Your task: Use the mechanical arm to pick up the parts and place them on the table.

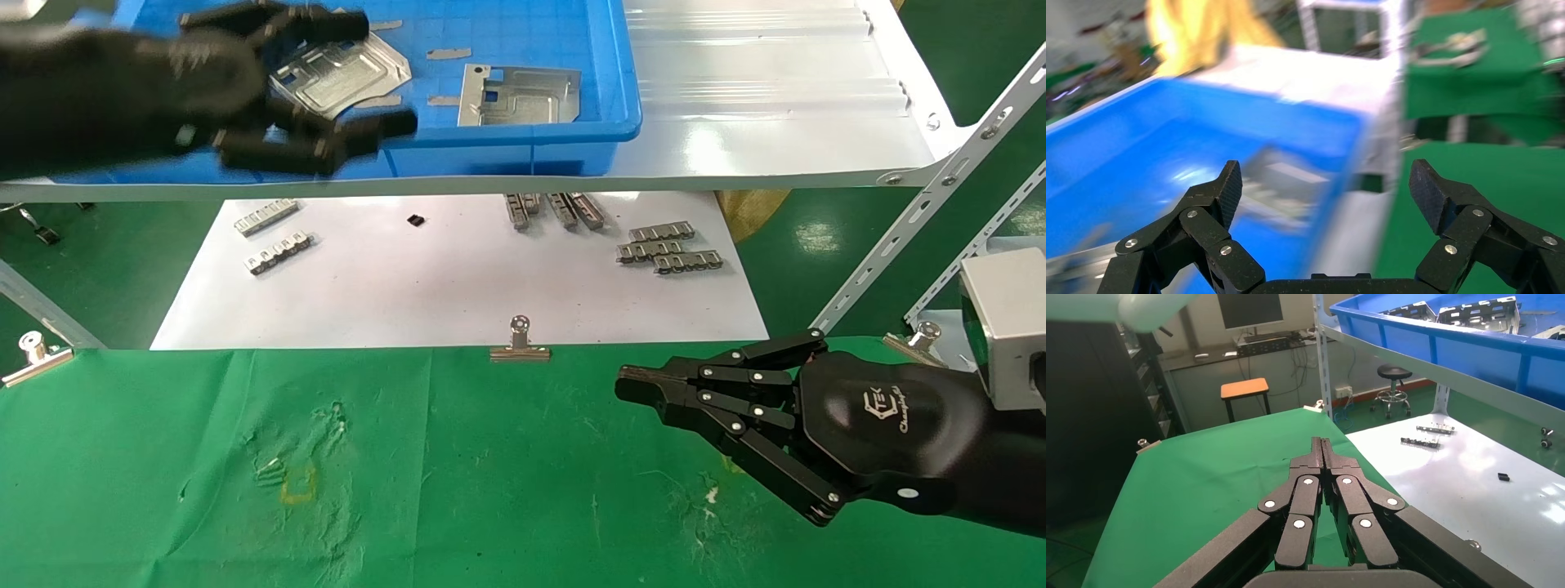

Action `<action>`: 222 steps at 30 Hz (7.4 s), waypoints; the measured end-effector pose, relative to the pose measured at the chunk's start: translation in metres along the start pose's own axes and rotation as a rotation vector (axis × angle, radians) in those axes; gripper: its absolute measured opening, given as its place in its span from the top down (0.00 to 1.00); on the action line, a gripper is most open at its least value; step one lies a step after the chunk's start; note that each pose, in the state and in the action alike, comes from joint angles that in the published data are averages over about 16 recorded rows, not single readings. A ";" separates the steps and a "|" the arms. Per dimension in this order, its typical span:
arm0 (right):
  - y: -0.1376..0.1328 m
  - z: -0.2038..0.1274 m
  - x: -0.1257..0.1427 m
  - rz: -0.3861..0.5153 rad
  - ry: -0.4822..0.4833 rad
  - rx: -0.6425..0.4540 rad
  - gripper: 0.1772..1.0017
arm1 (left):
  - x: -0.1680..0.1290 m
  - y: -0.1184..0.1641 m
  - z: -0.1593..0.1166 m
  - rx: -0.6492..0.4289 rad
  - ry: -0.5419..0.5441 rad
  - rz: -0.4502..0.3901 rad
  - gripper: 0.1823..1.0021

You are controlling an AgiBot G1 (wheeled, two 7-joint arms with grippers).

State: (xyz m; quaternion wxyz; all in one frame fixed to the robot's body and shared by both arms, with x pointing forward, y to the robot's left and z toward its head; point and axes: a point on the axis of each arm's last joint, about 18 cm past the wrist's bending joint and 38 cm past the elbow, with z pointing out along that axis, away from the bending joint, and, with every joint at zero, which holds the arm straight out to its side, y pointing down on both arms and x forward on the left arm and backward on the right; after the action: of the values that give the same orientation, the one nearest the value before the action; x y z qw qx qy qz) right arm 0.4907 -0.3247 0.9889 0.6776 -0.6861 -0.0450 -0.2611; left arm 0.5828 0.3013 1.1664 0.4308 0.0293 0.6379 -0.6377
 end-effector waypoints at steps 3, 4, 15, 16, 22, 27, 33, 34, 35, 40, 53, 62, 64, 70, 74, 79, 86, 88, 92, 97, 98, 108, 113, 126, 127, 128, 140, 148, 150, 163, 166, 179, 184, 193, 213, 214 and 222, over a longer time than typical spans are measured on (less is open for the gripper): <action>0.000 0.000 0.000 0.000 0.000 0.000 0.98 | -0.033 -0.002 0.020 -0.047 -0.107 -0.009 0.00; 0.000 0.000 0.000 0.000 0.000 0.000 0.98 | -0.043 -0.002 0.026 -0.067 -0.142 -0.013 0.00; 0.000 0.000 0.000 0.000 0.000 0.000 0.97 | -0.096 0.017 0.057 -0.274 -0.376 -0.007 0.01; 0.000 0.000 0.000 0.000 0.000 0.000 0.97 | -0.096 0.018 0.058 -0.288 -0.378 -0.005 0.01; 0.000 0.000 0.000 0.000 0.000 0.000 0.93 | -0.094 0.022 0.057 -0.346 -0.354 -0.001 0.06; 0.000 0.000 0.000 0.000 0.000 0.000 0.86 | -0.091 0.025 0.052 -0.370 -0.326 -0.003 0.13; 0.000 0.000 0.000 0.000 0.000 0.000 0.74 | -0.093 0.028 0.045 -0.384 -0.334 -0.002 0.25; 0.000 0.000 0.000 0.000 0.000 0.000 0.72 | -0.094 0.028 0.043 -0.385 -0.340 -0.002 0.27; 0.000 0.000 0.000 0.000 0.000 0.000 0.69 | -0.095 0.029 0.042 -0.386 -0.346 -0.001 0.30; 0.000 0.000 0.000 0.000 0.000 0.000 0.56 | -0.104 0.030 0.036 -0.389 -0.397 0.006 0.43; 0.000 0.000 0.000 0.000 0.000 0.000 0.21 | -0.121 0.025 0.029 -0.369 -0.495 0.032 0.79; 0.000 0.000 0.000 0.000 0.000 0.000 0.06 | -0.115 0.013 0.029 -0.302 -0.449 0.039 0.91; 0.000 0.000 0.000 0.000 0.000 0.000 0.04 | -0.111 0.008 0.028 -0.283 -0.415 0.040 0.91; 0.000 0.000 0.000 0.000 0.000 0.000 0.01 | -0.092 -0.009 0.024 -0.222 -0.288 0.049 0.93; 0.000 0.000 0.000 0.000 0.000 0.000 0.00 | -0.079 -0.021 0.020 -0.186 -0.199 0.060 0.94; 0.000 0.000 0.000 0.000 0.000 0.000 0.00 | -0.063 -0.033 0.014 -0.153 -0.099 0.075 0.94; 0.000 0.000 0.000 0.000 0.000 0.000 0.00 | -0.046 -0.042 0.007 -0.129 0.000 0.095 0.94; 0.000 0.000 0.000 0.000 0.000 0.000 0.00 | -0.042 -0.044 0.006 -0.125 0.024 0.102 0.94; 0.000 0.000 0.000 0.000 0.000 0.000 0.00 | -0.034 -0.047 0.002 -0.121 0.067 0.122 0.94; 0.000 0.000 0.000 0.000 0.000 0.000 0.00 | -0.026 -0.048 -0.003 -0.123 0.110 0.164 0.94; 0.000 0.000 0.000 0.000 0.000 0.000 0.00 | -0.024 -0.049 -0.005 -0.123 0.118 0.176 0.94; 0.000 0.000 0.000 0.000 0.000 0.000 0.00 | 0.020 -0.049 -0.027 -0.130 0.256 0.283 0.94; 0.000 0.000 0.000 0.000 0.000 0.000 0.00 | 0.052 -0.029 -0.044 -0.184 0.348 0.319 0.94; 0.000 0.000 0.000 0.000 0.000 0.000 0.00 | 0.067 0.099 -0.079 -0.520 0.339 0.508 0.94; 0.000 0.000 0.000 0.000 0.000 0.000 0.00 | 0.068 0.110 -0.080 -0.542 0.334 0.524 0.94; 0.000 0.000 0.000 0.000 0.000 0.000 0.00 | 0.069 0.122 -0.082 -0.563 0.327 0.539 0.94; 0.000 0.000 0.000 0.000 0.000 0.000 0.00 | 0.098 0.205 -0.087 -0.643 0.257 0.606 0.94; 0.000 0.000 0.000 0.000 0.000 0.000 0.00 | 0.104 0.224 -0.089 -0.641 0.246 0.626 0.94; 0.000 0.000 0.000 0.000 0.000 0.000 0.00 | 0.105 0.226 -0.090 -0.636 0.250 0.633 0.93; 0.000 0.000 0.000 0.000 0.000 0.000 0.00 | 0.108 0.221 -0.098 -0.578 0.273 0.607 0.82; 0.000 0.000 0.000 0.000 0.000 0.000 0.00 | 0.110 0.219 -0.101 -0.550 0.273 0.541 0.78; 0.000 0.000 0.000 0.000 0.000 0.000 0.00 | 0.128 0.226 -0.113 -0.411 0.225 0.138 0.44; 0.000 0.000 0.000 0.000 0.001 0.000 0.00 | 0.131 0.227 -0.113 -0.386 0.213 0.082 0.30; 0.000 0.000 0.000 0.000 0.000 0.000 0.00 | 0.133 0.213 -0.105 -0.334 0.219 0.052 0.11; 0.000 0.000 0.000 0.000 0.000 0.000 0.00 | 0.144 0.159 -0.085 -0.168 0.266 -0.053 0.00; 0.000 0.000 0.000 0.000 0.000 0.000 0.00 | 0.145 0.157 -0.085 -0.161 0.269 -0.058 0.00; 0.000 0.000 0.000 0.000 0.000 0.000 0.00 | 0.150 0.135 -0.082 -0.107 0.295 -0.091 0.00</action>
State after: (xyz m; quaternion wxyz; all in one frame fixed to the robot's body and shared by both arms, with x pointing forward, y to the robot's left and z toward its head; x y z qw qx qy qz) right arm 0.4908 -0.3248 0.9889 0.6777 -0.6860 -0.0448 -0.2611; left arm 0.5263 0.3179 0.9565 0.3039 0.0707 0.7278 -0.6107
